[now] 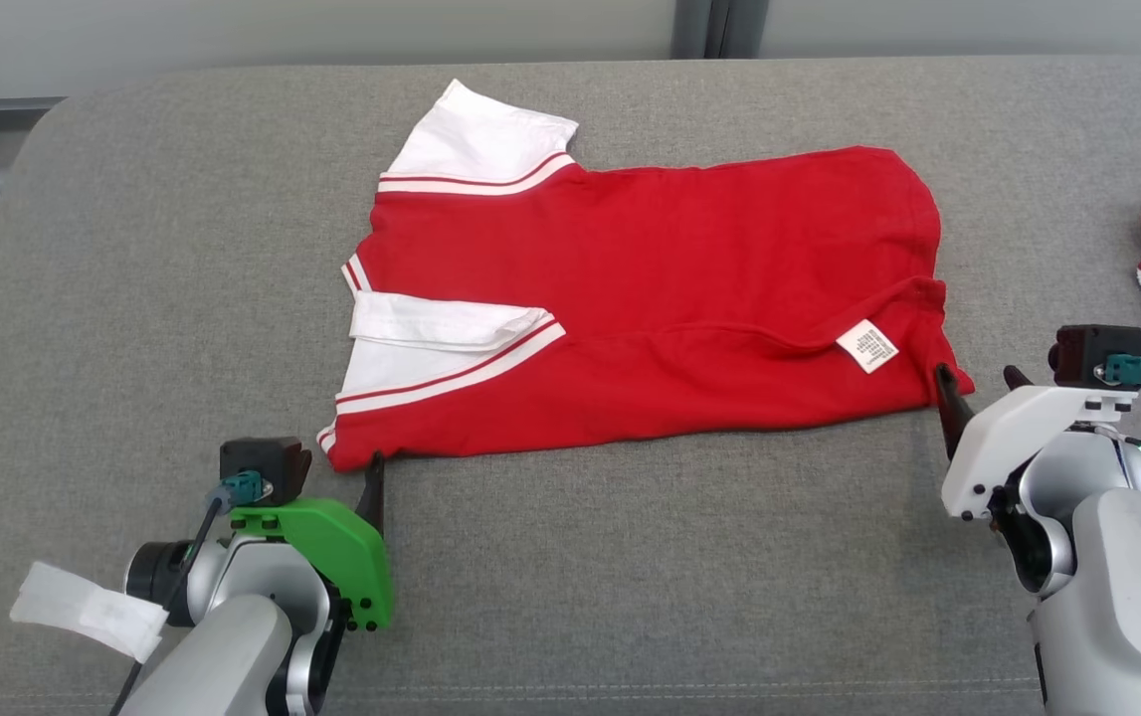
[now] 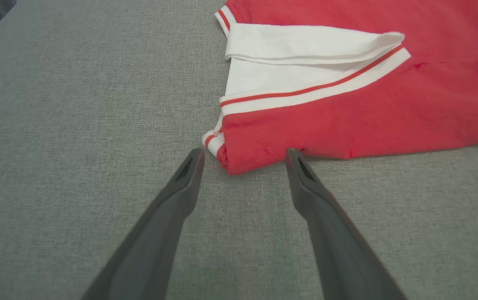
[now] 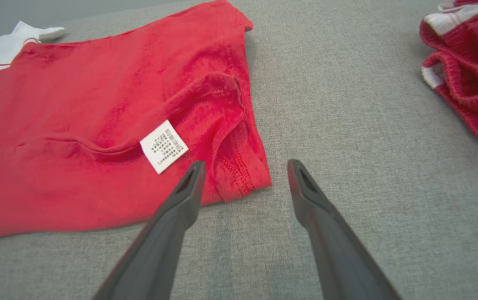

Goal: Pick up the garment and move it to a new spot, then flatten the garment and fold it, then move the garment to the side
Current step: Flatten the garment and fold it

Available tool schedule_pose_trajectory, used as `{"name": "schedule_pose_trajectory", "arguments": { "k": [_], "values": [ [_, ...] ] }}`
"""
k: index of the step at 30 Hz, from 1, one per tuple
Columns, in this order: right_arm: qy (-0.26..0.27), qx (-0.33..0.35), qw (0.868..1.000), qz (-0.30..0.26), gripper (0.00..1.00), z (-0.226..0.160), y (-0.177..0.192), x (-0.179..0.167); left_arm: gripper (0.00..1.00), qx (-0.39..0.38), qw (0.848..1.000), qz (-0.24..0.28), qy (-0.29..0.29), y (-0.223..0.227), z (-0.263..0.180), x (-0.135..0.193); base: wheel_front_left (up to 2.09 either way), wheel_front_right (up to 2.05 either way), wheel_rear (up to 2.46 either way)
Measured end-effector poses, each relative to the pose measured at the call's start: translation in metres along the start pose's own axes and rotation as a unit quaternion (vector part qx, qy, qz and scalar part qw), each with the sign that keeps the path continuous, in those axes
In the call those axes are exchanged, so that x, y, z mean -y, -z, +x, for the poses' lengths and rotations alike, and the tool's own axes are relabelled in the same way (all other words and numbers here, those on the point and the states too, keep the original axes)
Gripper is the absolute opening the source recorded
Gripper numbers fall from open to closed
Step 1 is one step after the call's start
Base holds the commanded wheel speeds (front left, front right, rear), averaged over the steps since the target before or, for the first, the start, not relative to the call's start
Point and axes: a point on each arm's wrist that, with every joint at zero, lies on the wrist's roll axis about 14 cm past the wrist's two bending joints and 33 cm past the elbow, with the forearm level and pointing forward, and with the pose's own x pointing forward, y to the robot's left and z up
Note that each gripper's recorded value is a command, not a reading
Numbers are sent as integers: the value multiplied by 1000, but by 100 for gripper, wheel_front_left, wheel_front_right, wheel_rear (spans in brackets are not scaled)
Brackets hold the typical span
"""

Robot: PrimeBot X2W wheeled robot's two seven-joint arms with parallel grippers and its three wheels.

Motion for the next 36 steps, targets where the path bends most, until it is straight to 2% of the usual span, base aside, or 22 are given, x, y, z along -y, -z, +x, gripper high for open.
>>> {"name": "schedule_pose_trajectory", "arguments": {
  "k": [16, 17, 18, 19, 20, 24, 27, 36],
  "values": [
    [-12, -13, 999, -39, 100, 10, 2, -13, 100, -16, 1000, -13, -7, -3, 16, -4, 0, 0, 0],
    [-13, -14, 999, -43, 100, 11, 2, -14, 95, -24, 1000, -11, -9, -1, 17, -5, 0, 0, 0],
    [-13, -17, 999, -48, 100, 12, 3, -15, 79, -28, 1000, -9, -8, 1, 19, -5, 0, 0, 0],
    [-14, -17, 998, -52, 100, 13, 2, -16, 57, -36, 999, -7, -8, 3, 20, -5, 0, 0, 0],
    [-14, -18, 998, -58, 100, 14, 2, -17, 51, -43, 999, -5, -8, 5, 21, -5, 0, 0, 0],
    [-15, -31, 996, -80, 100, 17, 6, -19, 42, -53, 999, -4, -6, 10, 24, -5, 0, 0, 0],
    [-11, -42, 995, -94, 100, 18, 11, -16, 26, -55, 998, -5, -7, 12, 25, -5, 0, 0, 0],
    [11, -60, 993, -103, 100, 13, 25, -1, 0, -60, 998, -7, -2, 18, 28, -1, 0, 0, 0]
  ]
}}
